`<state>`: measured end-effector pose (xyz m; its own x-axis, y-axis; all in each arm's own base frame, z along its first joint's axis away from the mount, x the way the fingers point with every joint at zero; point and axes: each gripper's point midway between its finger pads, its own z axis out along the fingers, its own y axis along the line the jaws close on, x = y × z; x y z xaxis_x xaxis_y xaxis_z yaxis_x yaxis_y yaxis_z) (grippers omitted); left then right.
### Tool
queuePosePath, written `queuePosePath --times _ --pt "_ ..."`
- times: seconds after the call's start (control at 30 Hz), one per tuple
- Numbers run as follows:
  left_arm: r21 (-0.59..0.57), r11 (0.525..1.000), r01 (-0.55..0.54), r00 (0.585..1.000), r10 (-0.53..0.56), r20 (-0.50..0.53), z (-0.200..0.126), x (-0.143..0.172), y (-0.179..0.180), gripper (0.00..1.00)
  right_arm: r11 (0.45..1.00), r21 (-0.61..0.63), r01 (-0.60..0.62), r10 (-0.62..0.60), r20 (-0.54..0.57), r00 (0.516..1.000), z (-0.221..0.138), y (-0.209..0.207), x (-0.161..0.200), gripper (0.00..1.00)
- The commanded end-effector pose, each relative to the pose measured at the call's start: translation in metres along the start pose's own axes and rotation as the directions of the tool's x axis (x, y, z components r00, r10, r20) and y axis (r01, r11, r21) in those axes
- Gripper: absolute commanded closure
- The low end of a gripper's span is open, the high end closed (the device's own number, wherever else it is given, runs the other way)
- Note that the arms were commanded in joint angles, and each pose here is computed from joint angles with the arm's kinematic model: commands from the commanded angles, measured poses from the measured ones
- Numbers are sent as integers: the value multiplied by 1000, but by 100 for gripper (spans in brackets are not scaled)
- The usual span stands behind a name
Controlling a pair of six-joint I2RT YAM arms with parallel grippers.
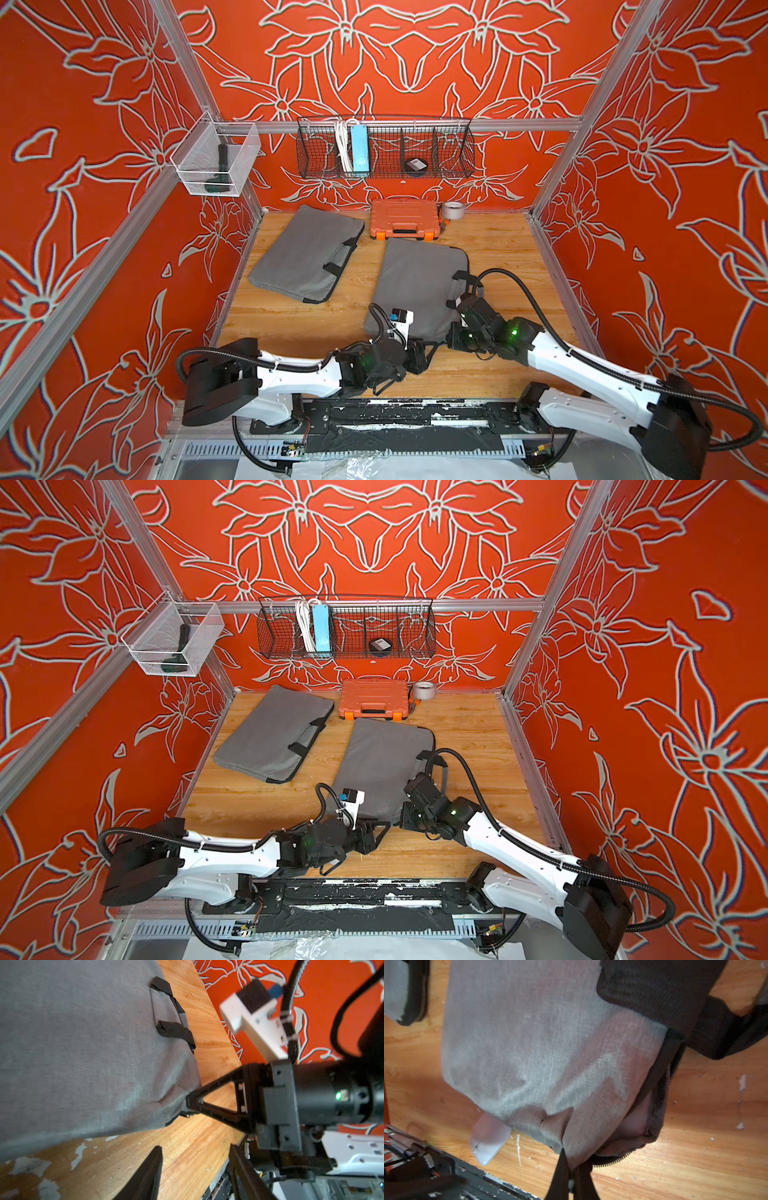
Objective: Put the mouse into the laptop bag
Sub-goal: Unzip the zipper on the zippered laptop bag.
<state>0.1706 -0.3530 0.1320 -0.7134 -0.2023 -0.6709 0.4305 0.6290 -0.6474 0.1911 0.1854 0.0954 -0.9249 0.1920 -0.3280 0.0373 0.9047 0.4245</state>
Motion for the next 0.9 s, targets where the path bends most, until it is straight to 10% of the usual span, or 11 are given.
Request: queuePosePath --times 0.0,0.87 --pt "6 994 -108 991 107 84 11 -9 -11 46 997 -73 -27 31 52 998 -15 24 -19 100" --pt "23 962 -271 955 265 135 75 25 2 55 991 -128 -39 44 36 998 -23 33 -16 100"
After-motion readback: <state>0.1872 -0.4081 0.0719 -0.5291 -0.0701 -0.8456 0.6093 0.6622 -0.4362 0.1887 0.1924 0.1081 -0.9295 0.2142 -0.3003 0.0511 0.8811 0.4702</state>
